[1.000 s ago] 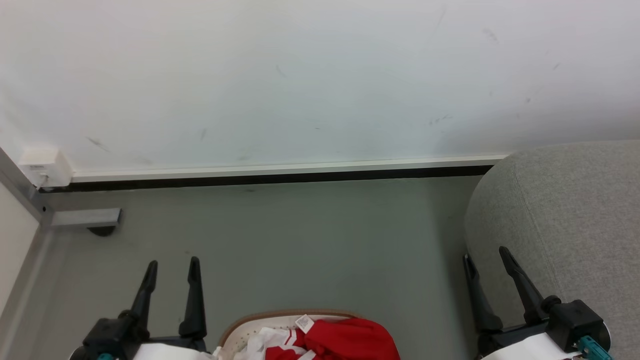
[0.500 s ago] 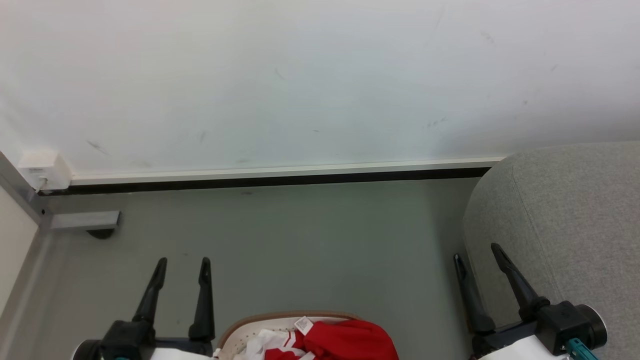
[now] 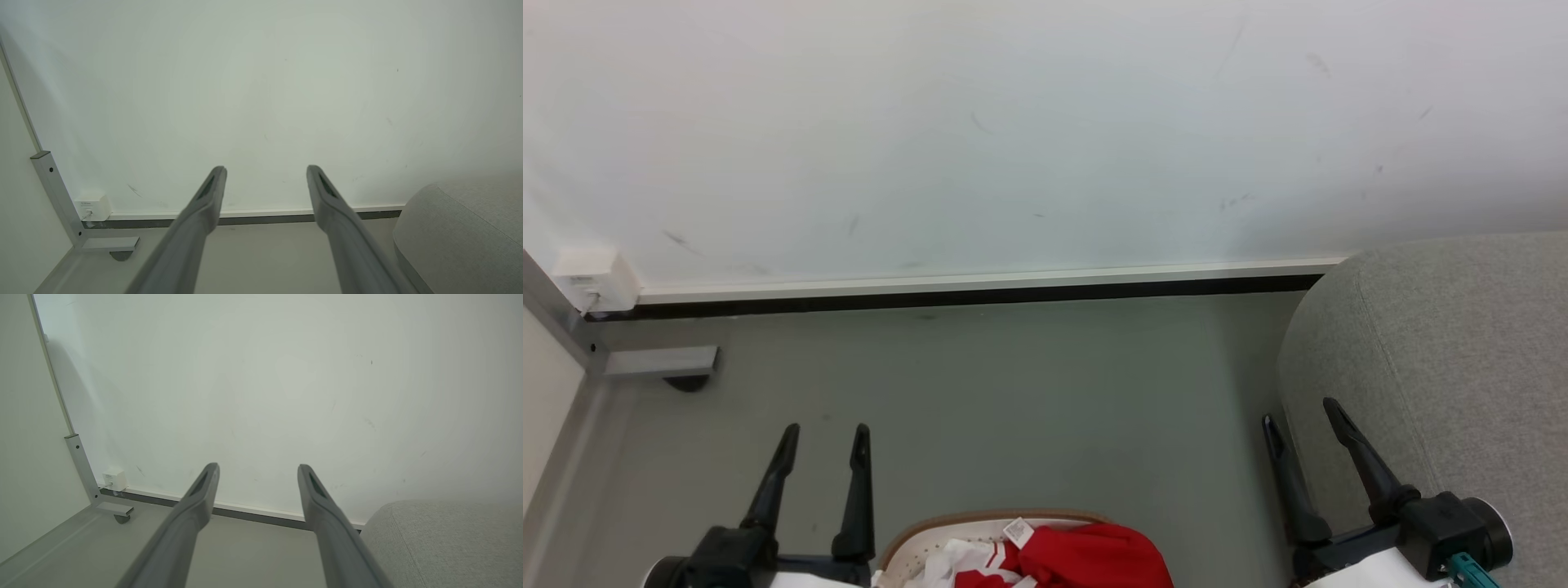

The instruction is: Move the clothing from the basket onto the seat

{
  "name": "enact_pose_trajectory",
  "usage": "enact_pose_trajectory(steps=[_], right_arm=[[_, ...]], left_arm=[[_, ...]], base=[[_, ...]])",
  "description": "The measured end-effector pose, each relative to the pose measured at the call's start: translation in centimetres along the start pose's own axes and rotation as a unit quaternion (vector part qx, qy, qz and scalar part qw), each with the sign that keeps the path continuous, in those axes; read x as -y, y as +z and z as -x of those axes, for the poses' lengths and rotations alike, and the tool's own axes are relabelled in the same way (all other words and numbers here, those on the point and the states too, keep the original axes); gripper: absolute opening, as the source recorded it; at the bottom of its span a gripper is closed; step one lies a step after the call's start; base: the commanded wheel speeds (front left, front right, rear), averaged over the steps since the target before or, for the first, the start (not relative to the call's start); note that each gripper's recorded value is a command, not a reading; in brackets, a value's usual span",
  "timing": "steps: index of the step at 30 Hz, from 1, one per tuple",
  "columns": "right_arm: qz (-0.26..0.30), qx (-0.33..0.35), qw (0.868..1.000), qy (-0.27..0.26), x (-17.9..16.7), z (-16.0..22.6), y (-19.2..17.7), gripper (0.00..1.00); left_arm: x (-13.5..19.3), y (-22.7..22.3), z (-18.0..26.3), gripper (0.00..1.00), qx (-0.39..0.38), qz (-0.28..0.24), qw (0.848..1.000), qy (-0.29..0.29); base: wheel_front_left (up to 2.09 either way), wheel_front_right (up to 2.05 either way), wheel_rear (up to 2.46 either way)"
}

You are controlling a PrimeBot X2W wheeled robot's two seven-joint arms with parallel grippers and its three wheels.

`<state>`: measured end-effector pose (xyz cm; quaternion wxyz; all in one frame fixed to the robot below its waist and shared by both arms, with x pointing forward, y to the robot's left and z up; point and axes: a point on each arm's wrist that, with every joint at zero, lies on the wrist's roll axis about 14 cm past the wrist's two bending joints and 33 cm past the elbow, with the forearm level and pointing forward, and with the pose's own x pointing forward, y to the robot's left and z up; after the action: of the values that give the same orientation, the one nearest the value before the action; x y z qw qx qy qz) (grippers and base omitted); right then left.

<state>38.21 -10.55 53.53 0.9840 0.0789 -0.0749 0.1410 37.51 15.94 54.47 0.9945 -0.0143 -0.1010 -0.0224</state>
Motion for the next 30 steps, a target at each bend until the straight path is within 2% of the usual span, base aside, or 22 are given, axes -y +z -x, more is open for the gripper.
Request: enact_pose_trajectory(steps=[10,19,25,30], right_arm=[[-0.002,-0.006,1.000,-0.013,0.9,0.1,-0.5,1.00],[-0.015,-0.013,0.998,-0.062,4.5,-0.7,-1.5,1.00],[-0.013,-0.024,0.996,-0.087,6.8,-1.7,-2.6,1.00],[-0.007,-0.021,0.992,-0.122,10.0,-2.5,-3.0,1.00]], left_arm=[[0.4,-1.4,-0.4,1.00,-0.020,0.009,1.000,-0.006],[3.7,-7.9,-2.5,1.00,-0.104,0.033,0.992,-0.069],[5.7,-16.0,-2.2,1.00,-0.220,0.039,0.968,-0.114],[7.3,-22.8,-1.5,1.00,-0.327,0.050,0.933,-0.143]], base=[[0.00,0.00,0.00],[0.00,0.00,0.00],[0.00,0.00,0.00],[0.00,0.00,0.00]])
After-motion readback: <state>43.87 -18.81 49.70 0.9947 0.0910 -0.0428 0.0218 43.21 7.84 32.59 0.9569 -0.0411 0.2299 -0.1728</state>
